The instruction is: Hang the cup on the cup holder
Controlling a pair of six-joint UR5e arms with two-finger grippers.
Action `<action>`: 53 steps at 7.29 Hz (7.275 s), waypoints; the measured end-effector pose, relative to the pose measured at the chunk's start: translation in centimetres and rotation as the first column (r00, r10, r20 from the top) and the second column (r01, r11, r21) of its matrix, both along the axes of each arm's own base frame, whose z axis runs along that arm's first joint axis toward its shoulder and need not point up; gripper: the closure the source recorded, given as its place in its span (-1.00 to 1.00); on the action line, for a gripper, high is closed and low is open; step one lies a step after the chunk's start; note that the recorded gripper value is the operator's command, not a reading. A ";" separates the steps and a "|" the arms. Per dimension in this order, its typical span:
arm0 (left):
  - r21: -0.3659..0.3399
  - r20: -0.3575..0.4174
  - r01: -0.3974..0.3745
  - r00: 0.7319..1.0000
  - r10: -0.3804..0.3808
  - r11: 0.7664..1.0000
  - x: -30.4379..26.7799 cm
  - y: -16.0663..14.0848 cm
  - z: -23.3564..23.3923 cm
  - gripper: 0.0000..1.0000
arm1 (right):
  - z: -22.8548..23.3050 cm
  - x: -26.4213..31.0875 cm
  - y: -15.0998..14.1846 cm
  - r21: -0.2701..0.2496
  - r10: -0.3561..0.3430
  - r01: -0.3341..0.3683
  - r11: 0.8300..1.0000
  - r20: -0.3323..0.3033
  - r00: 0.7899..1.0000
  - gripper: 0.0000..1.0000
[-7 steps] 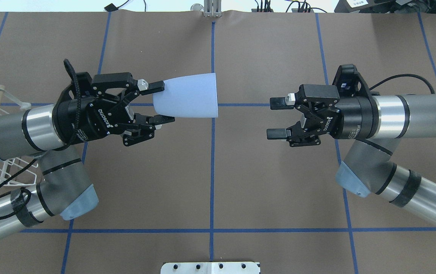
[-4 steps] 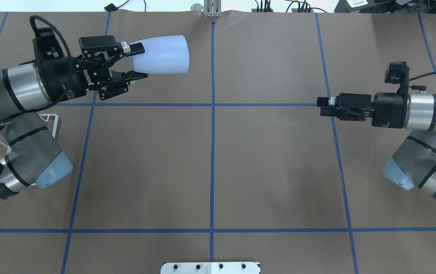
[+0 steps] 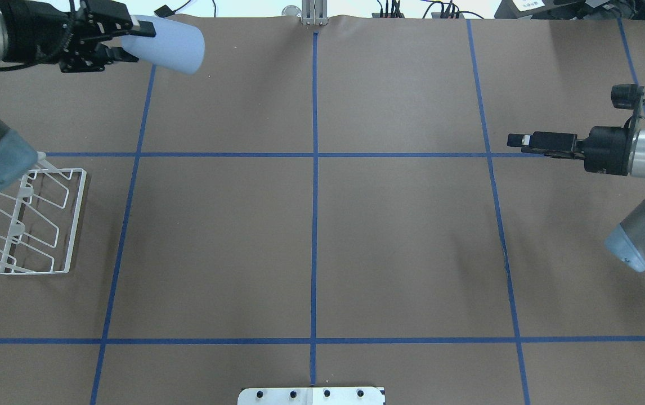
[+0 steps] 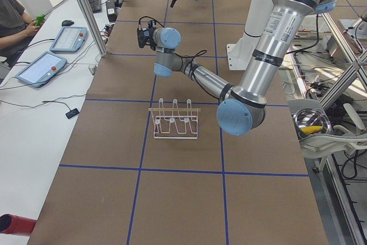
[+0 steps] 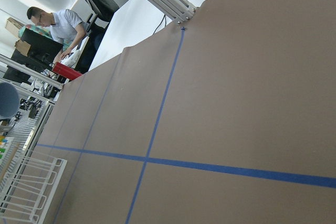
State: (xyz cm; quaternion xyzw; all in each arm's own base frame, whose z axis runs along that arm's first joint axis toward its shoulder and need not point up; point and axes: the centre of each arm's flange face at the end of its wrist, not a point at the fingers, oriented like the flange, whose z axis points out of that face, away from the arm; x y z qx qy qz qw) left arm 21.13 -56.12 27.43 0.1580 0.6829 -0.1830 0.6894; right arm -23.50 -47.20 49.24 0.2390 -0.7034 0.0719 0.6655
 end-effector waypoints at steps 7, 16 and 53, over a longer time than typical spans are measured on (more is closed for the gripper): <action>-0.030 0.652 -0.240 0.731 0.201 0.970 -10.1 6.7 -0.1 1.00 | 10.4 14.1 -4.5 0.082 -0.001 0.060 0.995 -0.588 0.809 -1.00; -0.220 0.614 -0.356 0.673 0.412 0.908 -8.0 3.6 7.6 1.00 | 2.1 21.6 -11.3 -0.164 -0.320 0.361 0.918 -0.845 0.430 -1.00; -0.175 0.646 -0.386 0.649 0.402 0.906 -23.4 5.8 26.8 -0.97 | 5.8 25.4 -4.8 -0.249 -0.376 0.304 0.919 -0.783 0.495 -1.00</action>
